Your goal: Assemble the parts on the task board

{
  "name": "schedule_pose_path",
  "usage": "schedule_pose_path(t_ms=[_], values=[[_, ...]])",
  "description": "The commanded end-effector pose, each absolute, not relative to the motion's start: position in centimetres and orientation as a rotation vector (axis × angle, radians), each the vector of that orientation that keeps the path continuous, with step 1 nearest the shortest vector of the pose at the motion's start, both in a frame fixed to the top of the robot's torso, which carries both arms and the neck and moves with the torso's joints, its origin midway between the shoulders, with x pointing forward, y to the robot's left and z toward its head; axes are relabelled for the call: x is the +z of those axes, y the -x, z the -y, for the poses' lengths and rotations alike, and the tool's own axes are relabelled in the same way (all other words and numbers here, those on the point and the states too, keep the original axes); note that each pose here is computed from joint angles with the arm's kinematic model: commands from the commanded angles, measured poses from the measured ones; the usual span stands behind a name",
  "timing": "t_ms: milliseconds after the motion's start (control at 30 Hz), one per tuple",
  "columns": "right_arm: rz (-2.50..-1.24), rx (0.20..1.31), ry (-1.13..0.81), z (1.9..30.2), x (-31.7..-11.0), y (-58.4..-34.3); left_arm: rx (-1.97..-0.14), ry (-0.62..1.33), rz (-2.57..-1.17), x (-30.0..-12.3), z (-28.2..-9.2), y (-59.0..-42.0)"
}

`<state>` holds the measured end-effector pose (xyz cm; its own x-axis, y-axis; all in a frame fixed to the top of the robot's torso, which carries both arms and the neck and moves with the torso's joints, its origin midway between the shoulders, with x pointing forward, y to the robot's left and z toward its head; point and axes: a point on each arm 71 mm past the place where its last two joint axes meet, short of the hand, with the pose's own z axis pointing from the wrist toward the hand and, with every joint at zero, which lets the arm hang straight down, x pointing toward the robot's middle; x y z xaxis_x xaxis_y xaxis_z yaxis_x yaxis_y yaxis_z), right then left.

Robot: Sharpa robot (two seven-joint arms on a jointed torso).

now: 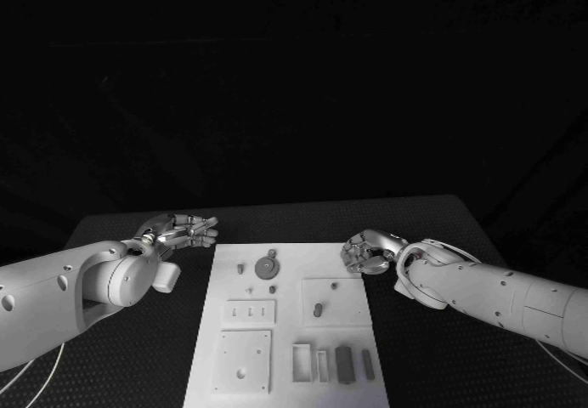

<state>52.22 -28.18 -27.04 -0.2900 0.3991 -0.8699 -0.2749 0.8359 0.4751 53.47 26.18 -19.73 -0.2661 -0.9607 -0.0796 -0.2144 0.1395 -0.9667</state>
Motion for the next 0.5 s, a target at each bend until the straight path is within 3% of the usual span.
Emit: schedule_pose_path(t_ms=[33, 500], values=[[-1.759, 0.654, -0.088, 28.11, -27.47, -52.04, -1.213, 1.145, -1.629, -19.63, -26.02, -53.45], [-1.748, 0.643, -0.094, 28.13, -27.47, -52.1, -1.212, 1.145, -1.63, -19.64, -26.1, -53.44]])
